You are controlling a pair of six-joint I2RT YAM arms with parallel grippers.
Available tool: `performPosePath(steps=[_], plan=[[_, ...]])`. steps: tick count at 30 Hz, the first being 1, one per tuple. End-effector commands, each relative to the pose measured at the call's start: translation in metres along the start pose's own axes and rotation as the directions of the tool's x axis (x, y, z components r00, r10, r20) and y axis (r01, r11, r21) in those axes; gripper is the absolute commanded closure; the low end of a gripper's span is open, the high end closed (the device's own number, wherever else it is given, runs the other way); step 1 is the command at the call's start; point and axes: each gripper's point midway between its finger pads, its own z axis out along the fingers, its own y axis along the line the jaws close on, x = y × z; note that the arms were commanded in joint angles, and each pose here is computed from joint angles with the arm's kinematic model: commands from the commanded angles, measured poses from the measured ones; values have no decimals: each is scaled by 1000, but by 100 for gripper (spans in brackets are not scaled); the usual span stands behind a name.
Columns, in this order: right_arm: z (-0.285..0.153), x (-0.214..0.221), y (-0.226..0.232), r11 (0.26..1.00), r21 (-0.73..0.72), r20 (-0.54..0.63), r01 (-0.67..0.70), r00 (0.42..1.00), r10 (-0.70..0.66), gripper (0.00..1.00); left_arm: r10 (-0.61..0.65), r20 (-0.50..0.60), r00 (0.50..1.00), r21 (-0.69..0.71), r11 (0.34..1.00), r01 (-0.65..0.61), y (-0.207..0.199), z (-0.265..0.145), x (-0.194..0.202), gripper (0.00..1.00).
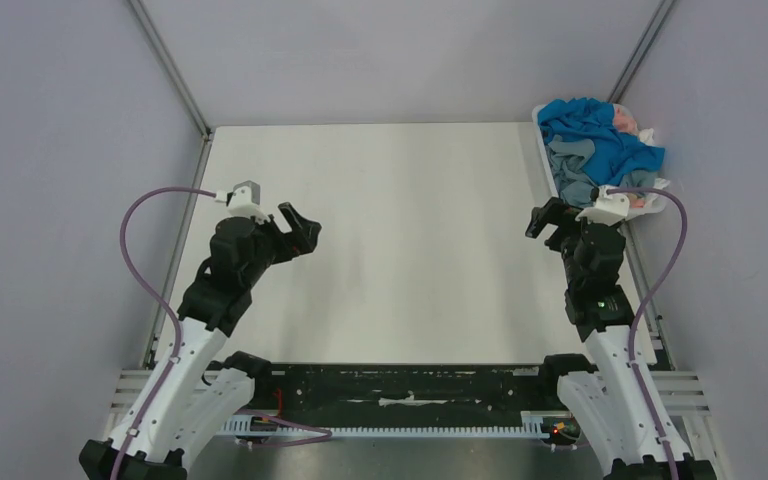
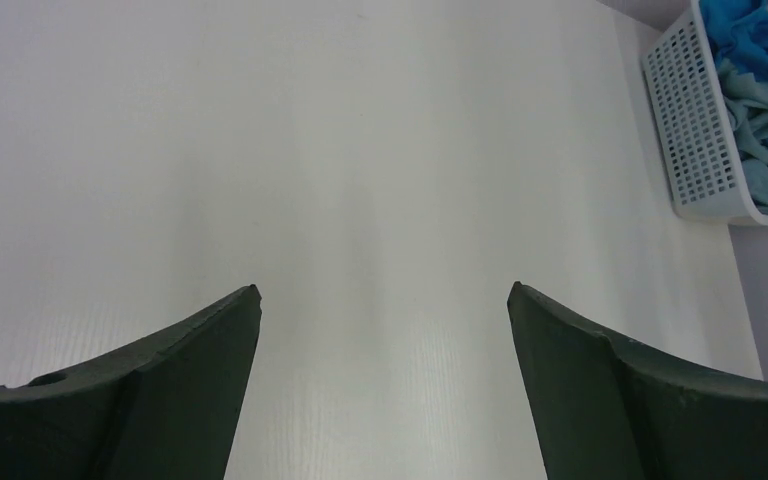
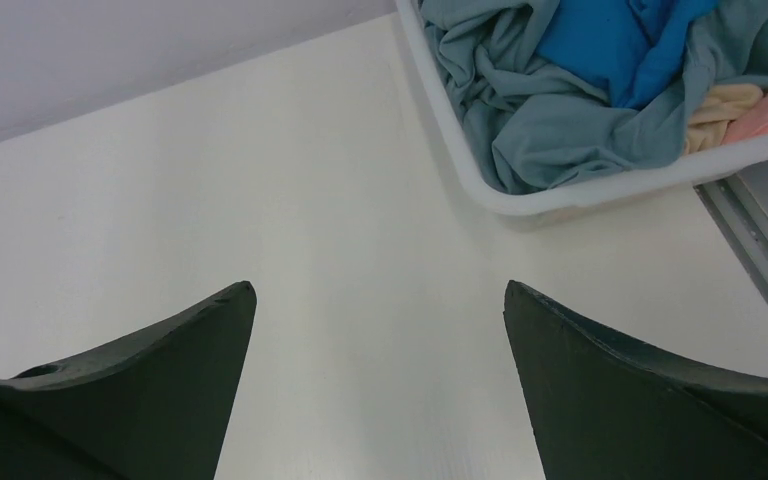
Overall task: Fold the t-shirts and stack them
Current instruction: Grab crumpled tshirt from bin with the right arm
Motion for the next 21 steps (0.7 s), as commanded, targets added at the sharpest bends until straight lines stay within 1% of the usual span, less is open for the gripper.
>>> performPosePath(steps=[1, 3, 5, 8, 10, 12, 15, 16, 17, 18, 21], plan=[[2, -42, 7, 1000, -14, 130, 10, 991, -8, 2, 70, 112, 991, 97, 992, -81, -21, 0, -27, 1], [4, -54, 5, 1000, 0, 180, 19, 984, -18, 2, 74, 127, 989, 107, 990, -88, -24, 0, -32, 1], [8, -68, 13, 993, -23, 195, 113, 975, -107, 2, 77, 132, 988, 107, 990, -92, -25, 0, -34, 1], [30, -94, -2, 986, 131, 117, 105, 986, -120, 2, 80, 150, 985, 119, 988, -98, -27, 1, -36, 1], [52, -112, -5, 971, 182, 63, 157, 983, -170, 2, 83, 166, 983, 119, 987, -104, -25, 4, -35, 1], [85, -128, 0, 964, 178, 10, 198, 979, -203, 2, 88, 179, 980, 95, 990, -107, -19, 6, -35, 1], [133, -141, -19, 944, 236, -77, 232, 972, -220, 2, 87, 186, 979, 42, 994, -97, -9, 11, -34, 1], [145, -150, -22, 938, 245, -79, 243, 970, -231, 2, 88, 187, 978, 32, 995, -96, -6, 13, -34, 1], [163, -146, -31, 932, 262, -102, 251, 967, -232, 2, 88, 189, 978, 23, 995, -94, -5, 14, -34, 1], [174, -155, -36, 929, 277, -93, 244, 969, -227, 2, 91, 186, 978, 14, 995, -95, -2, 16, -32, 1], [213, -155, -68, 916, 333, -124, 222, 974, -191, 2, 84, 172, 981, -16, 996, -82, 5, 21, -28, 1]])
